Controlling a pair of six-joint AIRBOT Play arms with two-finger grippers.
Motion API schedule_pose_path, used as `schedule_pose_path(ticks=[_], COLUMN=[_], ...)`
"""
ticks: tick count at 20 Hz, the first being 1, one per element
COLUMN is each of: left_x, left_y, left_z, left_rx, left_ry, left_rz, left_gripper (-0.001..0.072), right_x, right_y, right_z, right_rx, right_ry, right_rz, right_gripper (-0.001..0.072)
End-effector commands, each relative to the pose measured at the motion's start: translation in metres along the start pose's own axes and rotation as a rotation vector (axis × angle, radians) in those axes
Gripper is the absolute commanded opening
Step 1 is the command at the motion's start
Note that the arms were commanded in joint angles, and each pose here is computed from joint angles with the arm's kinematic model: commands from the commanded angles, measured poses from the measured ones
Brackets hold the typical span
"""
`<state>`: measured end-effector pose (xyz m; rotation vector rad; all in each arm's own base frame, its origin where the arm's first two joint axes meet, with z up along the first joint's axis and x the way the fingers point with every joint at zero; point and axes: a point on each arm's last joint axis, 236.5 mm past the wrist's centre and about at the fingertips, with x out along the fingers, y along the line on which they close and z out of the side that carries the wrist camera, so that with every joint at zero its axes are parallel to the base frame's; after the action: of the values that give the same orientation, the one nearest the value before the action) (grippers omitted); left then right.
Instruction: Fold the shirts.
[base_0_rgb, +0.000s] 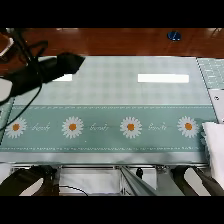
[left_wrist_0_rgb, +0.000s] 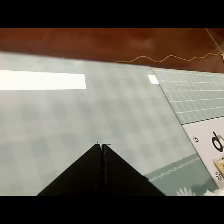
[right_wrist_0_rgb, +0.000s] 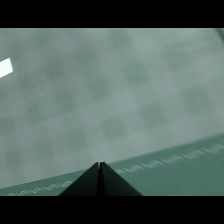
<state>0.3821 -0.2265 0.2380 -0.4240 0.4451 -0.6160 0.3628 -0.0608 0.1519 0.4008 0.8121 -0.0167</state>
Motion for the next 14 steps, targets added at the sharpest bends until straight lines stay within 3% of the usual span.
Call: schedule_pose_path(ticks=[1,2,5,9,14], left_x=[0.012,0.021,0.009,0.018,0.012], left_y=[0.005,0.033,0.127,0.145,0.146], left_z=[0.011,-0.022,-0.123,-0.131,-0.138], left_rx=[0.15,0.159,0.098,0.065,0.058], left_ry=[0.066,0.184,0.599,0.61,0.649], left_rz=[0.067,0.149,0.445,0.473,0.481], left_gripper=[0.0019,0.0018,0.0021,0.0022,0.0022], right_x=[0.069,0.09,0.132,0.147,0.146], right_y=[0.114,0.114,0.075,0.072,0.058], right_z=[-0.038,-0.064,-0.093,-0.108,-0.104], right_rx=[-0.225,-0.297,-0.277,-0.356,-0.39], right_ry=[0.118,0.215,0.387,0.526,0.522], right_rz=[0.179,0.143,-0.022,-0.01,-0.061], right_gripper=[0.0022,0.0022,0.0022,0.0022,0.0022])
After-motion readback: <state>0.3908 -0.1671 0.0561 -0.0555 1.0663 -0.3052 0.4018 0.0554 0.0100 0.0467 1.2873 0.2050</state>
